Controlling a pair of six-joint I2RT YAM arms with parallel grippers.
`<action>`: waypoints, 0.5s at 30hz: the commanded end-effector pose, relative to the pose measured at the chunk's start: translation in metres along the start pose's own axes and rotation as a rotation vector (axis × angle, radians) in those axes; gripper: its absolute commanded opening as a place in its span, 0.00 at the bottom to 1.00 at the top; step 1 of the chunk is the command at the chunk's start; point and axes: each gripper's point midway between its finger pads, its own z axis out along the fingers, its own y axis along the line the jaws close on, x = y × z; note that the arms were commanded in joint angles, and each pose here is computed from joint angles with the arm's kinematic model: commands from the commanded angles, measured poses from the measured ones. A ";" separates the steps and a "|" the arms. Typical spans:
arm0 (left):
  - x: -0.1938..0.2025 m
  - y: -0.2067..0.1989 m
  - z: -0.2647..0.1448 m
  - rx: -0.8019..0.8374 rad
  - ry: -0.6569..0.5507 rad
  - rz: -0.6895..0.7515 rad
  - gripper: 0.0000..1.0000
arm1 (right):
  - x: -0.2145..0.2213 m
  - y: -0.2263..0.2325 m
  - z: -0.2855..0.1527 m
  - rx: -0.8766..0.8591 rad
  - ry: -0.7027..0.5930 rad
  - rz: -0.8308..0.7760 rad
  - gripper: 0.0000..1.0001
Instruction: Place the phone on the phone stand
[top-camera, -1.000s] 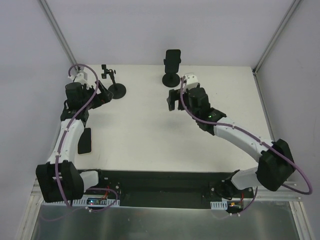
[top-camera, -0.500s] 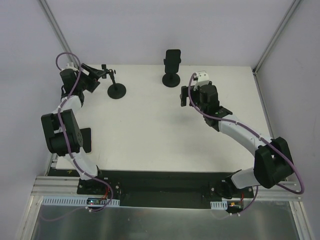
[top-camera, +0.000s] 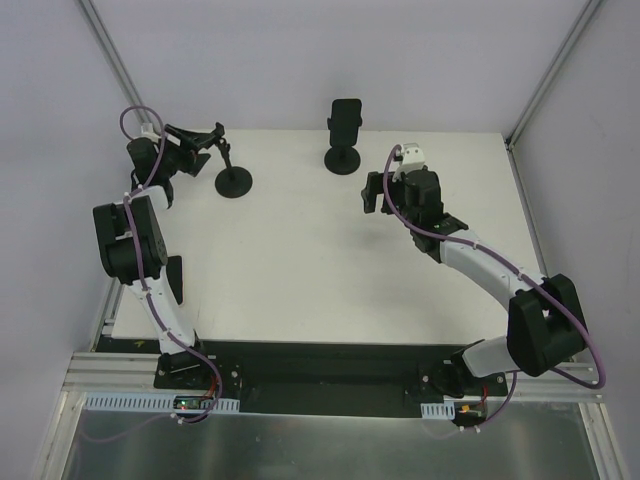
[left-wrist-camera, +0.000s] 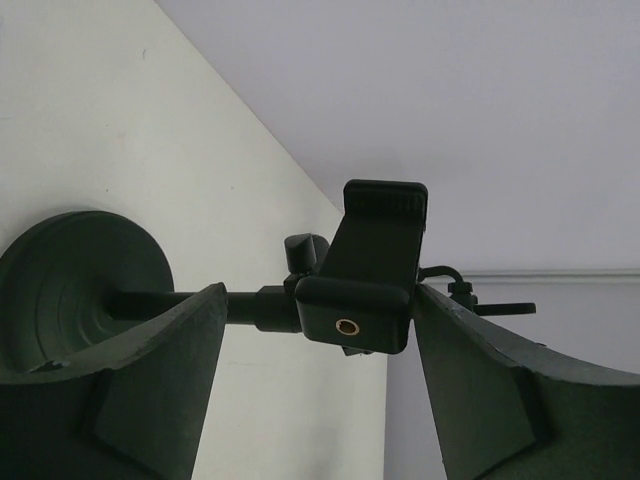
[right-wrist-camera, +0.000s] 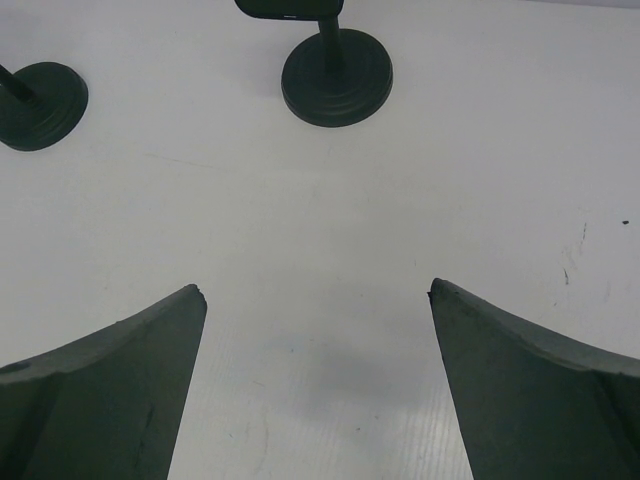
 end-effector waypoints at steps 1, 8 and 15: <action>-0.002 -0.024 0.004 0.098 0.023 0.036 0.72 | -0.022 0.006 -0.004 -0.029 -0.078 0.024 0.96; -0.009 -0.037 0.011 0.145 0.038 0.112 0.71 | -0.019 0.006 -0.001 -0.035 -0.069 0.027 0.96; -0.015 -0.043 0.021 0.206 0.054 0.103 0.72 | -0.020 0.005 -0.001 -0.030 -0.070 0.019 0.96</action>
